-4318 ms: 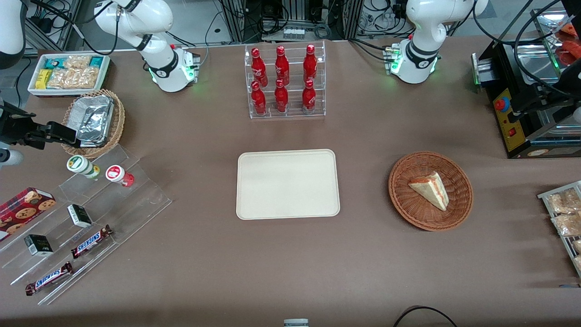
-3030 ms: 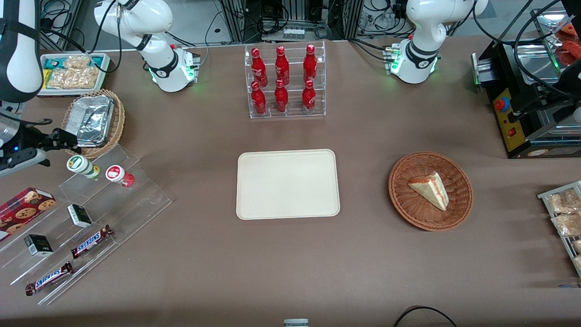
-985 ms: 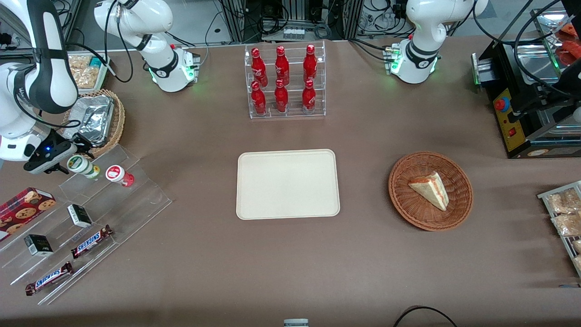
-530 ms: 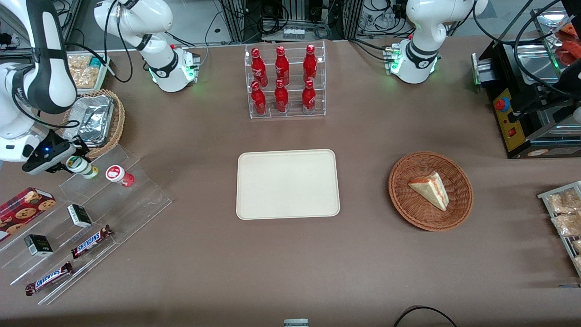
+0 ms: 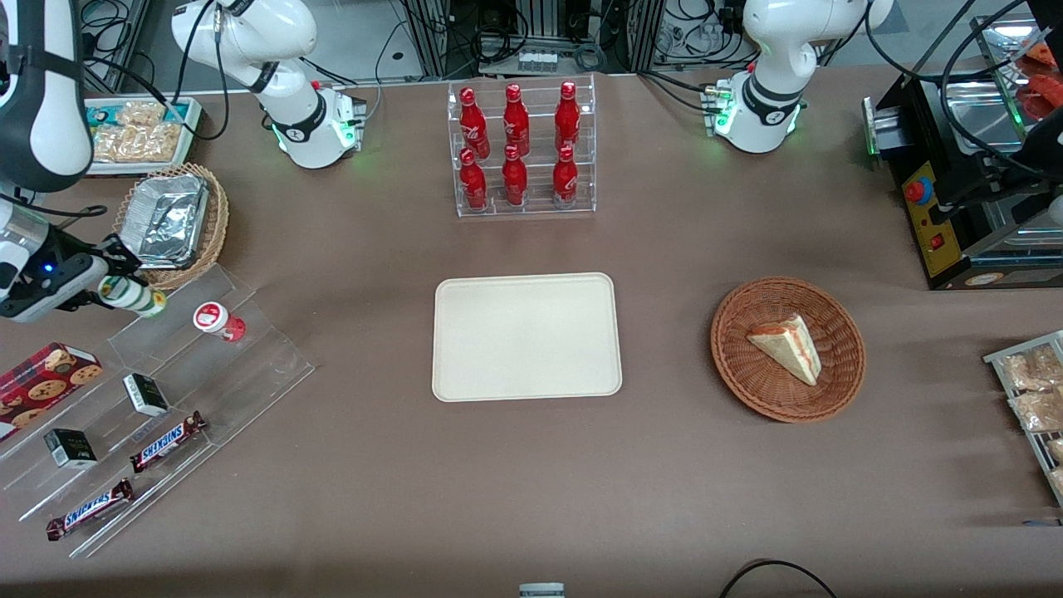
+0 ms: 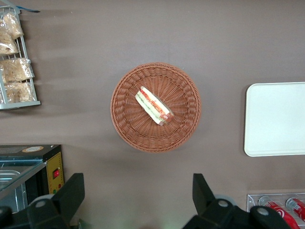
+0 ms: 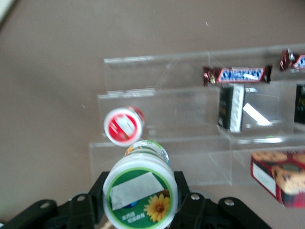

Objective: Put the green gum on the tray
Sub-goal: 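Lift the gum bottle and carry it over the cream tray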

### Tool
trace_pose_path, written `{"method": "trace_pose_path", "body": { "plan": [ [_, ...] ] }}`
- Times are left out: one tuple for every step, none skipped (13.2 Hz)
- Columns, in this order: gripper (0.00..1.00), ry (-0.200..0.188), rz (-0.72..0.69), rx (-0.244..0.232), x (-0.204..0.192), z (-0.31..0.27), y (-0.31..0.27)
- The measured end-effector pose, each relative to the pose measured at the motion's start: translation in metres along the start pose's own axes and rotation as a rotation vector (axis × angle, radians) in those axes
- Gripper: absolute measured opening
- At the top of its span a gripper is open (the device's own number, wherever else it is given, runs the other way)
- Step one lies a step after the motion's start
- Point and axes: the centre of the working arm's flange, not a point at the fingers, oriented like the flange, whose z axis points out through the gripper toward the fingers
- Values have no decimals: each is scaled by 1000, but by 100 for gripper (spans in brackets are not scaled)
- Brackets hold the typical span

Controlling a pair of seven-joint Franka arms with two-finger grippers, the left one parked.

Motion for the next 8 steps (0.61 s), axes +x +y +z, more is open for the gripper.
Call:
{"method": "trace_pose_path", "body": {
  "plan": [
    [59,-3,6,3,19,-4,-15],
    [59,-9,19,8,39,-9,-32],
    [59,-19,35,15,59,-13,-51],
    [59,-28,55,20,78,-18,-71],
    [59,-34,76,19,95,-22,-89],
    [59,-40,97,17,112,-23,-106],
    [59,-47,121,15,127,-22,-123],
    [59,-56,151,12,142,-17,-140]
  ]
}}
